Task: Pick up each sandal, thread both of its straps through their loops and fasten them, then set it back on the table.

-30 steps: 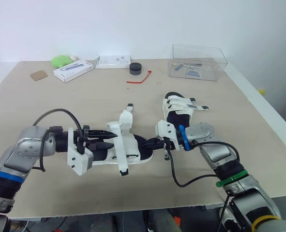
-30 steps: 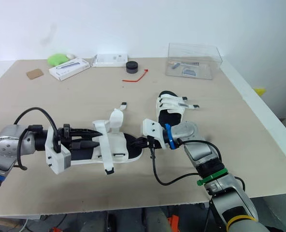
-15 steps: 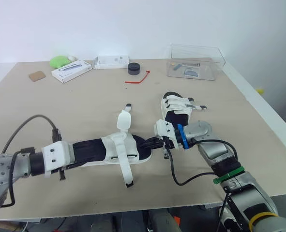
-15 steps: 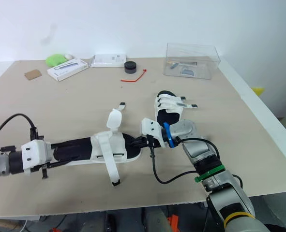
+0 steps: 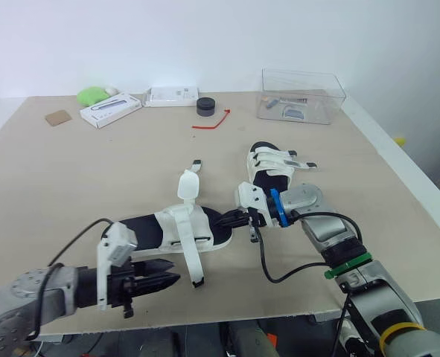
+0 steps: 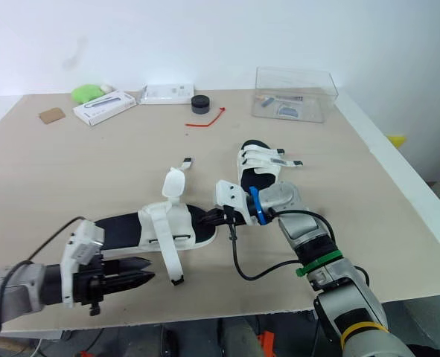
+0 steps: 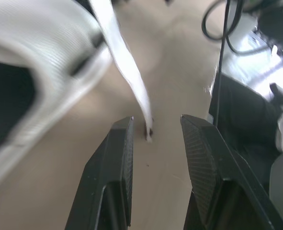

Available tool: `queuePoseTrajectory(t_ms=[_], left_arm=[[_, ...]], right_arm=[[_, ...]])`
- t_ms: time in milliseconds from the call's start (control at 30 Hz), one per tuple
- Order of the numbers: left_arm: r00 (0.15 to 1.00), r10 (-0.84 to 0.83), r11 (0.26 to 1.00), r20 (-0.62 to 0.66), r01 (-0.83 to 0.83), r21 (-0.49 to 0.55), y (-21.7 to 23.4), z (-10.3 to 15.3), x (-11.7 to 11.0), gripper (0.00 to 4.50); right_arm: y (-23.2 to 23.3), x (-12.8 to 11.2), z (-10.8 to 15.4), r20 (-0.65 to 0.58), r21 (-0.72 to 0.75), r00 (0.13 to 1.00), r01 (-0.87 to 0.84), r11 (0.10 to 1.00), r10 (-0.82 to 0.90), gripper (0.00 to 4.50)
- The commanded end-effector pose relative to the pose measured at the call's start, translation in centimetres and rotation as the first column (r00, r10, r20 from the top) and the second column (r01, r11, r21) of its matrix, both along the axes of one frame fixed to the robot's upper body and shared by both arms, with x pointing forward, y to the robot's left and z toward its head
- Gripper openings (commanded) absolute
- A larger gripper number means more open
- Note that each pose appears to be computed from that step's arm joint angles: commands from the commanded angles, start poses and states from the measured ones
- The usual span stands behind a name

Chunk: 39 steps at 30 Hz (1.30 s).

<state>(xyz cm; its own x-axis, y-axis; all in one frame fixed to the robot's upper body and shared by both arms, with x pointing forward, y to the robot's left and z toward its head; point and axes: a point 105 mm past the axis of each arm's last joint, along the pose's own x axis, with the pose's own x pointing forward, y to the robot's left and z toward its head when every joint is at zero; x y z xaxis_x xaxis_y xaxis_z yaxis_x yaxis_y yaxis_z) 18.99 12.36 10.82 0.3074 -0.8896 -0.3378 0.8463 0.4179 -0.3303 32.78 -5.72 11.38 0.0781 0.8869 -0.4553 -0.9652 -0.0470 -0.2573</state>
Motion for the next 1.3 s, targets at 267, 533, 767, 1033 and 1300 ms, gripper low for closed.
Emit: queuePoseTrajectory(t_ms=[267, 533, 767, 1033, 1300], left_arm=[[0.999, -0.042, 0.999, 0.01, 0.042, -0.03, -1.3, -0.4, 1.6, 1.6], [0.998, -0.049, 0.997, 0.033, 0.051, -0.051, -2.8, -1.0, 2.8, 0.03], [0.998, -0.055, 0.992, -0.01, 0.053, -0.111, -2.4, -0.2, 2.5, 0.03], [0.989, -0.081, 0.935, -0.127, 0.032, -0.352, 1.8, 6.8, 3.4, 0.03], [0.993, 0.04, 0.946, -0.109, -0.073, -0.317, 3.0, 6.9, 7.4, 0.03]], right_arm=[[-1.2, 0.5, 0.0, 0.014, -0.042, 0.999, 0.05, 0.998, -0.049, 0.0], [-1.4, 0.2, -0.1, 0.01, -0.045, 0.998, 0.055, 0.997, -0.055, 0.0], [-1.4, 0.2, 0.0, 0.013, -0.046, 0.998, 0.056, 0.997, -0.056, 0.0], [-1.5, 0.3, 0.2, 0.022, -0.047, 0.998, 0.055, 0.997, -0.054, 0.0], [-1.4, 0.4, 0.2, 0.031, -0.046, 0.998, 0.056, 0.997, -0.054, 0.0]])
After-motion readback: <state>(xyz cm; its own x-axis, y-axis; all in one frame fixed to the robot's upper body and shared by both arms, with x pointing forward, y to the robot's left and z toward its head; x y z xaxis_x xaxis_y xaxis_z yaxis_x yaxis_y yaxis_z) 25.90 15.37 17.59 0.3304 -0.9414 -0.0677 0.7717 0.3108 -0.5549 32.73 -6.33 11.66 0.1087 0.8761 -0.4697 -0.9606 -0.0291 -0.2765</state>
